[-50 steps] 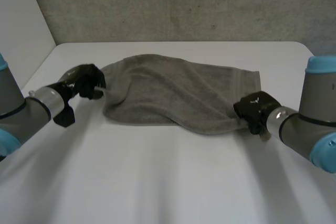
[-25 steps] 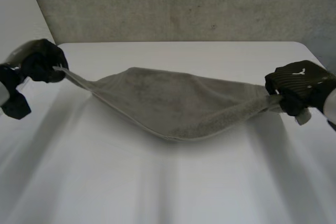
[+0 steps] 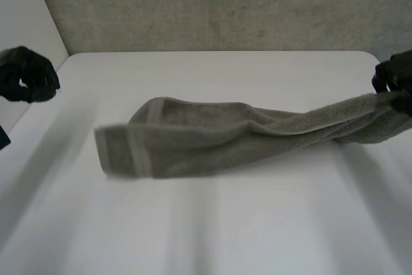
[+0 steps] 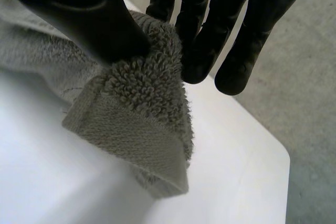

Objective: Fold the towel.

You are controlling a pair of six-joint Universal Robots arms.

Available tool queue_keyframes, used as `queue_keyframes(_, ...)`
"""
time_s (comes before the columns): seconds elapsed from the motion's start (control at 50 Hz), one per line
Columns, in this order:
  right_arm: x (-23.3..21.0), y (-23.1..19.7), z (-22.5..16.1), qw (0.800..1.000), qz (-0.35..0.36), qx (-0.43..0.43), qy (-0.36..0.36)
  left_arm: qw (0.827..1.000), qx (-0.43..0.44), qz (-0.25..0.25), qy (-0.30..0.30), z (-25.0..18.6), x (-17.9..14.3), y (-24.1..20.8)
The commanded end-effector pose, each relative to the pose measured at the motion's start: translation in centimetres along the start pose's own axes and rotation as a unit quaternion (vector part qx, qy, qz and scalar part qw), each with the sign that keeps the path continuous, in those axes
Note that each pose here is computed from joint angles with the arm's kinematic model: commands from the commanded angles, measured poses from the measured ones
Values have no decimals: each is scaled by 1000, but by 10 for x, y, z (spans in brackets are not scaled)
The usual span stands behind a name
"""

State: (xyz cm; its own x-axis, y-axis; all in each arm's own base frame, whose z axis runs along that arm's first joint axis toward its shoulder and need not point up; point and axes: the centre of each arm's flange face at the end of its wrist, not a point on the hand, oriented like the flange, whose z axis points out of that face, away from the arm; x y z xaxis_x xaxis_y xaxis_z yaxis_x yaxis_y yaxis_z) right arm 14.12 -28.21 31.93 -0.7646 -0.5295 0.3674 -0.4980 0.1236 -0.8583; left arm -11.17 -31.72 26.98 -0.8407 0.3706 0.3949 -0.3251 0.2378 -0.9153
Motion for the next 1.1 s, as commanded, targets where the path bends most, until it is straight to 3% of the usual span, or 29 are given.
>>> queue_keyframes(0.02, -5, -23, 46, 997, 23, 77, -6, 999, 6, -20, 35, 23, 11, -8)
queue_keyframes(0.12, -5, -38, 85, 996, 27, 87, 23, 998, 8, -23, 63, 83, 38, 2)
queue_keyframes(0.24, -32, -45, 100, 997, 20, 70, 8, 997, -21, -35, 58, 101, 51, 14)
queue_keyframes(0.34, -58, -18, 97, 999, 30, 22, -34, 989, -111, -50, 78, 84, 68, 47)
queue_keyframes(0.48, -71, 1, 94, 998, 29, 23, -41, 979, -174, 64, 87, 49, 72, 90)
queue_keyframes(0.56, -79, 13, 90, 998, 28, 14, -46, 975, -192, 90, 73, 40, 68, 99)
queue_keyframes(0.6, -82, 17, 88, 998, 28, 9, -50, 971, -218, 87, 38, 29, 66, 109)
queue_keyframes(0.7, -89, 29, 85, 998, 24, -7, -57, 969, -228, 97, 6, 13, 67, 112)
queue_keyframes(0.88, -97, 43, 82, 998, 16, -16, -62, 964, -239, 112, 29, -9, 93, 122)
queue_keyframes(1.1, -101, 49, 80, 997, 13, -23, -66, 966, -215, 144, -14, -6, 91, 132)
